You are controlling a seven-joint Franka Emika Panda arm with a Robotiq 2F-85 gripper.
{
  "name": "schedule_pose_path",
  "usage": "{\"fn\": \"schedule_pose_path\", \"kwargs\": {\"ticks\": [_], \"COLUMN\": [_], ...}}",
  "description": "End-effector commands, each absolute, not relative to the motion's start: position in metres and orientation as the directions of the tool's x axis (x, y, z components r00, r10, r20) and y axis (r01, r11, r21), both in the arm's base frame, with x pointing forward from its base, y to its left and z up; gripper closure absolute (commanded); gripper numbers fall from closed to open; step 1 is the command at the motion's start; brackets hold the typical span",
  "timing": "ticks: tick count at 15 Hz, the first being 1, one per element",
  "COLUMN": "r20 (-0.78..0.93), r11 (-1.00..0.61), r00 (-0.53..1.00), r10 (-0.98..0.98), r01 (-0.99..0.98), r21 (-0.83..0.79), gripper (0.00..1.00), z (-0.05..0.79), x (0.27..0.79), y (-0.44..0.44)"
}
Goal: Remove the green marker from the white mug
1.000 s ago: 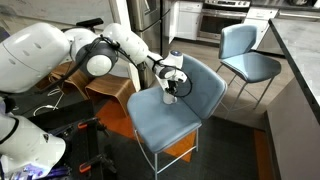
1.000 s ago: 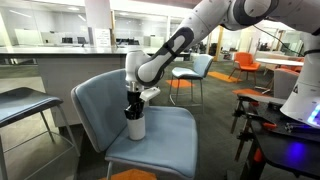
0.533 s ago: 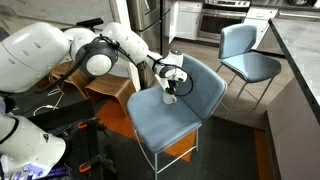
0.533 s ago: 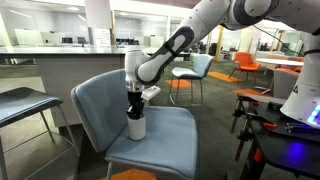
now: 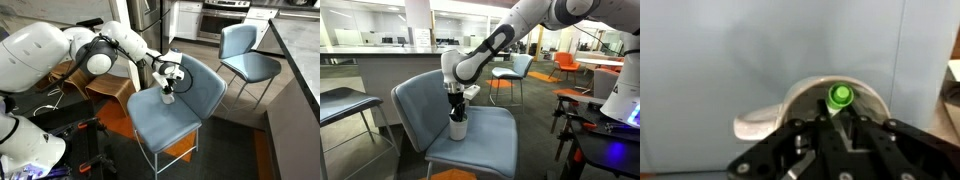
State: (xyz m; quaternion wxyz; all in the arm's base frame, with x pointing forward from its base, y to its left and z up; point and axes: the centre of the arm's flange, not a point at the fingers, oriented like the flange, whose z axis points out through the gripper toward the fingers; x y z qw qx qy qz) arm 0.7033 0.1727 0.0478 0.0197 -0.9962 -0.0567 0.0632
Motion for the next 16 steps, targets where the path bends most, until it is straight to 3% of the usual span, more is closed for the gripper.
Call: {"fn": "schedule_pose_path", "kwargs": {"ticks": [1, 16], "r20": [-0.152, -0.071], "r11": [-0.989, -0.992], "r00": [0.978, 0.990], "r10": [0.146, 0.119], "r01": [0.145, 0.122], "r21": [-0.016, 0.029], "gripper": [0.95, 0.95], "z": [0.061, 0.143], "x": [0.704, 0.692], "y": [0.173, 0.146]}}
